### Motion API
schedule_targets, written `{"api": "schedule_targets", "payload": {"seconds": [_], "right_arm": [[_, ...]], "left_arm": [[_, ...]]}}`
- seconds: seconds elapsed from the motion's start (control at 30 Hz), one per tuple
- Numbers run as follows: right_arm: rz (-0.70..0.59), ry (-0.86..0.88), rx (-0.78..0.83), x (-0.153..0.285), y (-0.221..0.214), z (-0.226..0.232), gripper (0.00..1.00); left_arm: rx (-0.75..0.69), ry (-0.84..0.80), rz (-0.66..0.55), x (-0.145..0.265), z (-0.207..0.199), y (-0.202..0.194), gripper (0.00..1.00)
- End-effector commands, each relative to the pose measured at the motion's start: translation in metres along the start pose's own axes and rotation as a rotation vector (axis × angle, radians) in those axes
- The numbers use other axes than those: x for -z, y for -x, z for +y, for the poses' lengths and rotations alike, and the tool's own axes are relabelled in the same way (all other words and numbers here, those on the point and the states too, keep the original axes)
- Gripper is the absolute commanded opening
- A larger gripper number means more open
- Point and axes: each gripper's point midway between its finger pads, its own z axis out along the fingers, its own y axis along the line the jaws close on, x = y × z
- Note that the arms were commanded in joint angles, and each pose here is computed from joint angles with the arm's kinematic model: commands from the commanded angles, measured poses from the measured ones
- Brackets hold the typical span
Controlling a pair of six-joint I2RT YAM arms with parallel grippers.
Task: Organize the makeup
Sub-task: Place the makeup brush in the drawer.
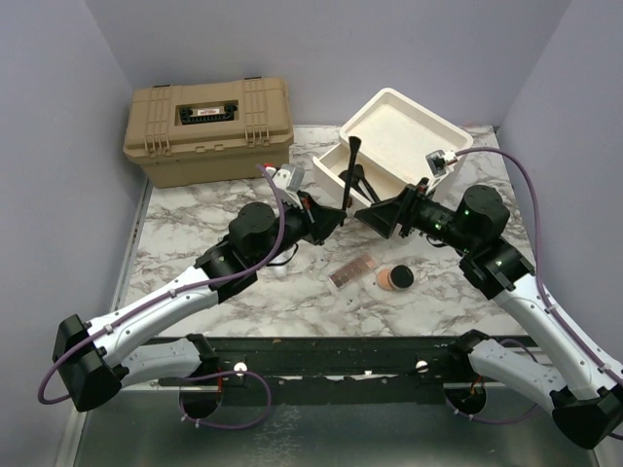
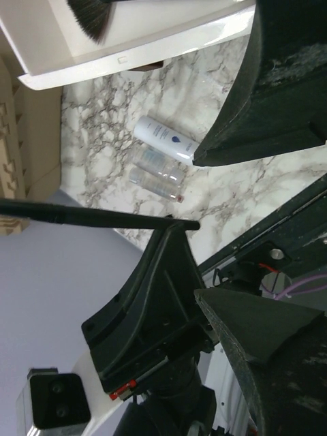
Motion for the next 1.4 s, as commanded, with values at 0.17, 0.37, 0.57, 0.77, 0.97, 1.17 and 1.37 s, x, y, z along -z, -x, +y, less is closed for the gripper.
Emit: {"api": "schedule_targets", "payload": {"seconds": [0.17,0.37,0.57,0.77,0.97,1.17,1.37], "right_arm": [[-0.097,0.092,-0.008,0.0,0.02,0.021,0.77],[-0.165,-0.006,-0.087,0.004,0.024,0.004,0.68],[-0.197,0.036,-0.068,0.007,0.028,0.01,0.52],[-0.148,0.071,-0.068,0.003,0.023,0.016,0.38],[-0.155,0.112,-0.076,0.003,0.024,0.023,0.33],[-0.154,0.12,-0.082,0.003,0.022,0.024,0.22],[-0.157,0.102,-0.079,0.003,0.023,0.021,0.13]], "left_arm": [[0.056,-0.268,0.058,-0.01,-0.058,0.002,0.0],[0.073,-0.303,0.065,-0.007,-0.065,0.003,0.0],[0.093,-0.333,0.072,-0.007,-0.072,0.003,0.0],[0.085,-0.337,0.055,-0.006,-0.073,0.007,0.0],[0.089,-0.339,0.06,-0.005,-0.072,0.005,0.0],[0.083,-0.334,0.058,-0.005,-0.07,0.003,0.0],[0.087,-0.331,0.058,-0.005,-0.069,0.002,0.0]]}}
